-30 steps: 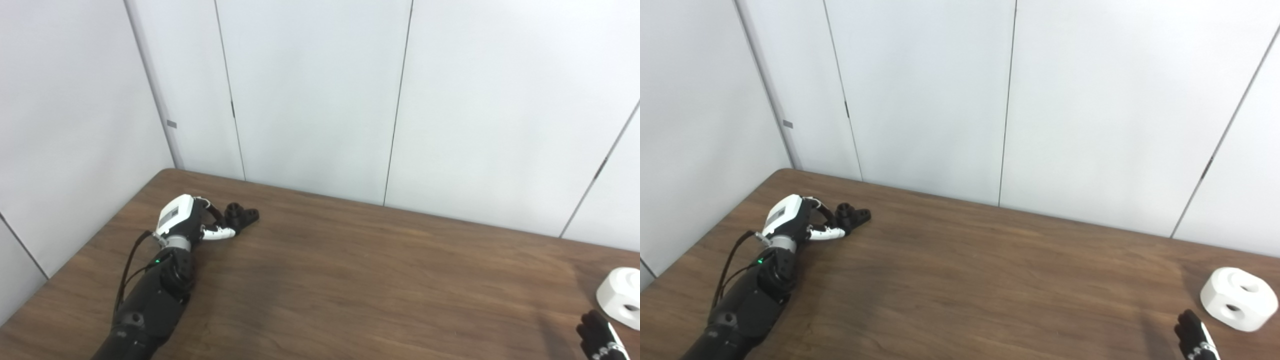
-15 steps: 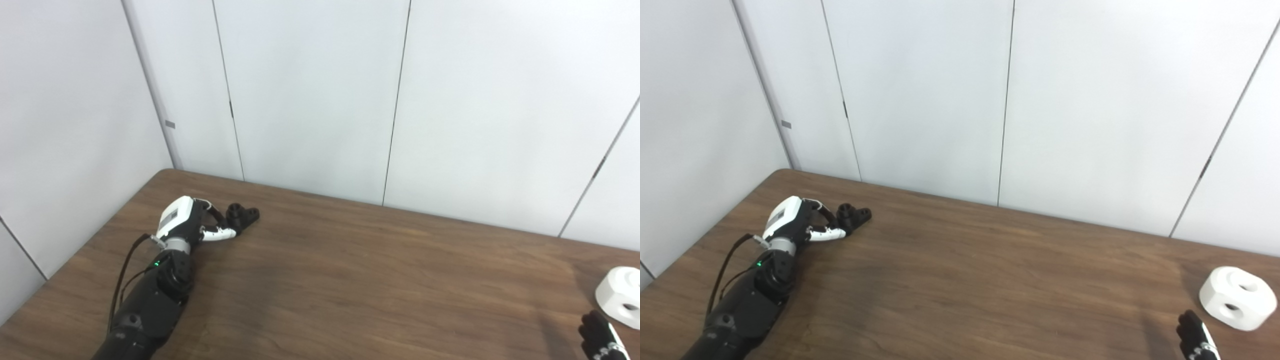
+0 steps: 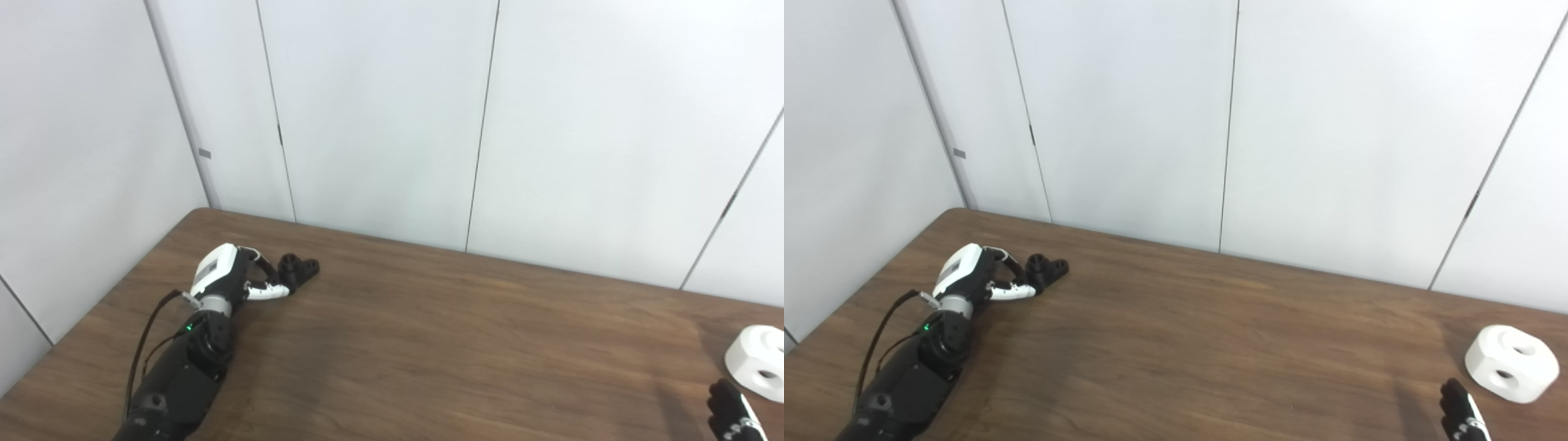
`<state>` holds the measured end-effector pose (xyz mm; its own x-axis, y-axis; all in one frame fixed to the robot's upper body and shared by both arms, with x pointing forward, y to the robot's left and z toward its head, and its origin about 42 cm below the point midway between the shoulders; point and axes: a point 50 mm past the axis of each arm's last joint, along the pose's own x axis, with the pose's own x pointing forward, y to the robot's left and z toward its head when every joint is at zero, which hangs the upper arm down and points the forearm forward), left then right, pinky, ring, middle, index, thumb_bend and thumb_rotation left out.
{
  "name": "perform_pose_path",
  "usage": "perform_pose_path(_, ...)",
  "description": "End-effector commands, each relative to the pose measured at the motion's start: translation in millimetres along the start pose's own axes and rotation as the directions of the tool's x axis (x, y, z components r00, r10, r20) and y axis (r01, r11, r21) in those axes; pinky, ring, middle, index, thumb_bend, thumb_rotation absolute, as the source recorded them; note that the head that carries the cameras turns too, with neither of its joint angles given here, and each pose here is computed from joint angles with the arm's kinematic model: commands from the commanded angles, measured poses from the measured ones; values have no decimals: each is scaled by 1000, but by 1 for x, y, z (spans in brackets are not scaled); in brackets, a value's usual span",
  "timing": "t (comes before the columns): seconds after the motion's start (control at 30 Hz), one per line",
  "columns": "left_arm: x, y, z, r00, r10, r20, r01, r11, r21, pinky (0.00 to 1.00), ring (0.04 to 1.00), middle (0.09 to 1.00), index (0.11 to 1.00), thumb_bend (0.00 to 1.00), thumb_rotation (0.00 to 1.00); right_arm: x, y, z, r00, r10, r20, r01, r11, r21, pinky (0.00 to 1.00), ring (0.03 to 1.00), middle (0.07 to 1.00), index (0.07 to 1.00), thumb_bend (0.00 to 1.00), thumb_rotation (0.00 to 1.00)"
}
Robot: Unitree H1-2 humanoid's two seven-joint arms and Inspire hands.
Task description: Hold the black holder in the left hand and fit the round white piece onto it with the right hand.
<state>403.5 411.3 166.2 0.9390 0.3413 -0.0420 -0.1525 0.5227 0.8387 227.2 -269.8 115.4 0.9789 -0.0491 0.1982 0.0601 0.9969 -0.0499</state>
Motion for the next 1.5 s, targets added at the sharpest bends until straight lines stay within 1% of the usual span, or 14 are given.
perform_pose_path(0.0,-4,2,8,999,-4,38,4,1000,8,895,931,822,489,518,44,-36,7,-33,988,-25,-154,28,999,21,1000,971,957,950,699,1000)
perform_pose_path(0.1,-12,-2,10,999,-18,47,18,1000,7,879,929,827,489,517,44,-36,8,-32,988,-33,-154,37,999,18,1000,968,954,948,697,1000)
perform_pose_path(0.33,-33,-11,20,991,-32,127,31,999,14,867,921,839,489,517,43,-37,11,-30,987,-40,-156,44,999,20,1000,988,953,946,697,1000)
perform_pose_path(0.47,-46,-15,31,981,-55,186,52,998,23,875,929,847,489,517,44,-37,13,-28,989,-38,-142,39,999,5,1000,976,939,945,666,1000)
perform_pose_path(0.53,-53,-18,36,974,-74,215,70,997,24,857,924,844,489,517,44,-37,14,-26,989,-41,-140,41,999,-1,1000,970,931,936,657,1000)
perform_pose_path(0.63,-65,-22,45,958,-100,268,99,995,19,856,919,837,489,517,44,-37,14,-25,990,-45,-137,45,999,-3,1000,980,934,939,650,1000)
perform_pose_path(0.77,-80,-25,56,941,-123,314,125,992,13,869,917,828,488,517,46,-38,15,-23,991,-45,-129,45,999,-5,1000,975,930,933,621,1000)
perform_pose_path(0.87,-94,-27,65,927,-152,343,155,988,19,869,922,830,488,517,45,-38,16,-21,991,-44,-126,43,999,-17,1000,972,925,930,620,1000)
perform_pose_path(1.0,-116,-31,76,900,-184,394,195,981,12,835,909,829,488,517,43,-39,16,-20,992,-42,-118,40,999,-21,1000,968,924,928,610,1000)
perform_pose_path(1.07,-127,-35,81,888,-208,410,225,974,5,890,920,838,488,516,43,-38,18,-19,992,-43,-117,39,999,-30,1000,962,920,923,614,1000)
perform_pose_path(1.23,-153,-45,88,855,-254,452,280,960,12,842,923,846,488,516,42,-39,20,-14,993,-39,-113,36,999,-29,1000,960,918,922,613,1000)
perform_pose_path(1.37,-174,-53,94,834,-283,474,313,950,16,824,928,845,488,517,43,-40,22,-7,993,-39,-113,36,999,-29,1000,959,919,922,589,1000)
perform_pose_path(1.43,-186,-62,96,816,-302,493,328,944,37,831,921,839,487,517,43,-41,23,-2,993,-38,-115,35,999,-29,1000,961,920,923,582,1000)
perform_pose_path(1.47,-189,-64,96,810,-310,498,333,942,45,858,918,833,487,518,44,-41,24,-1,993,-38,-116,34,999,-29,1000,964,923,928,577,1000)
